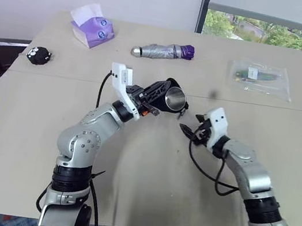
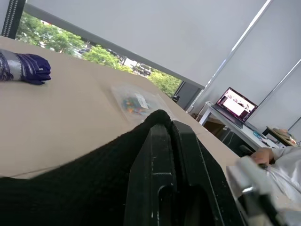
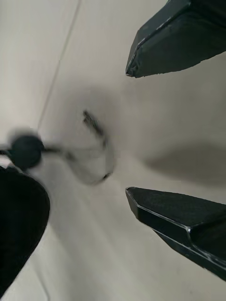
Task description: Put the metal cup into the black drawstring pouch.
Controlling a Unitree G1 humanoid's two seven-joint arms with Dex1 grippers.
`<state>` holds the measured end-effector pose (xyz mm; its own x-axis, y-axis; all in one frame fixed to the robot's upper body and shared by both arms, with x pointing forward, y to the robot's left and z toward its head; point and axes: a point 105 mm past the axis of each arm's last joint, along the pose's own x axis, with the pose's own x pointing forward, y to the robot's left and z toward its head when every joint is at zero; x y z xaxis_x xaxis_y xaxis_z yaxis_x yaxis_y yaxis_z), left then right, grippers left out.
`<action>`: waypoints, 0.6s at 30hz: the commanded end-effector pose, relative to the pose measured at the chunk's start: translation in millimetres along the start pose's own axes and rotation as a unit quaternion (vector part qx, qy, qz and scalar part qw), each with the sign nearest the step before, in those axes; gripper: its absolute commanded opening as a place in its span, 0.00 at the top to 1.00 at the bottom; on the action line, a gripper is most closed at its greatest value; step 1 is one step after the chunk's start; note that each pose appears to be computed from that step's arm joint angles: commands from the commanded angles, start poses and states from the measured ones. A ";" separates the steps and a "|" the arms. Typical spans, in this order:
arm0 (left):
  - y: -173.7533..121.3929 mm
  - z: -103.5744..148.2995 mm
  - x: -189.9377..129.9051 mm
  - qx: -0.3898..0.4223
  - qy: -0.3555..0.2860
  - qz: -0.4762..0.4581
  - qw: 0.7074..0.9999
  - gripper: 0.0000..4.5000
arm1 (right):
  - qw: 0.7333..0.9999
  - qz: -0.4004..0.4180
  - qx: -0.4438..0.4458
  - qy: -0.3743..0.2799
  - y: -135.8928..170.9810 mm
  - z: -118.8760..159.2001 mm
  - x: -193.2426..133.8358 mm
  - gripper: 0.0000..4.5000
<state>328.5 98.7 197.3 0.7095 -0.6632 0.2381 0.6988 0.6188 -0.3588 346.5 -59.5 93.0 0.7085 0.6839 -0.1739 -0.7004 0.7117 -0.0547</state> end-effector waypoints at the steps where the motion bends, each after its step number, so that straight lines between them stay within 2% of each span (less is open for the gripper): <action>1: -7.2 11.0 2.8 0.010 -0.019 -0.017 1.000 1.00 | 0.999 -0.037 -0.023 -0.017 -6.0 10.5 19.8 0.16; 7: -8.3 11.3 2.9 0.012 -0.023 -0.016 1.000 1.00 | 0.994 -0.110 -0.011 0.001 -24.8 -0.2 41.4 0.16; 10: -7.0 12.0 0.8 0.013 -0.025 -0.011 1.000 1.00 | 0.991 -0.132 0.001 -0.020 -34.5 5.6 39.0 0.35; 16: -5.7 9.8 -1.0 0.012 -0.025 -0.006 1.000 1.00 | 0.986 -0.152 0.008 -0.063 -43.6 23.4 26.2 0.99; 18: -6.4 9.1 -0.5 0.012 -0.024 -0.006 1.000 1.00 | 0.985 -0.160 0.000 -0.071 -47.0 29.2 20.7 0.99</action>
<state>328.8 99.9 196.0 0.7165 -0.6554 0.2388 0.6921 0.6249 -0.3614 395.9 -69.9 94.2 0.8882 0.4487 -0.0986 -0.4558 0.8876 -0.0659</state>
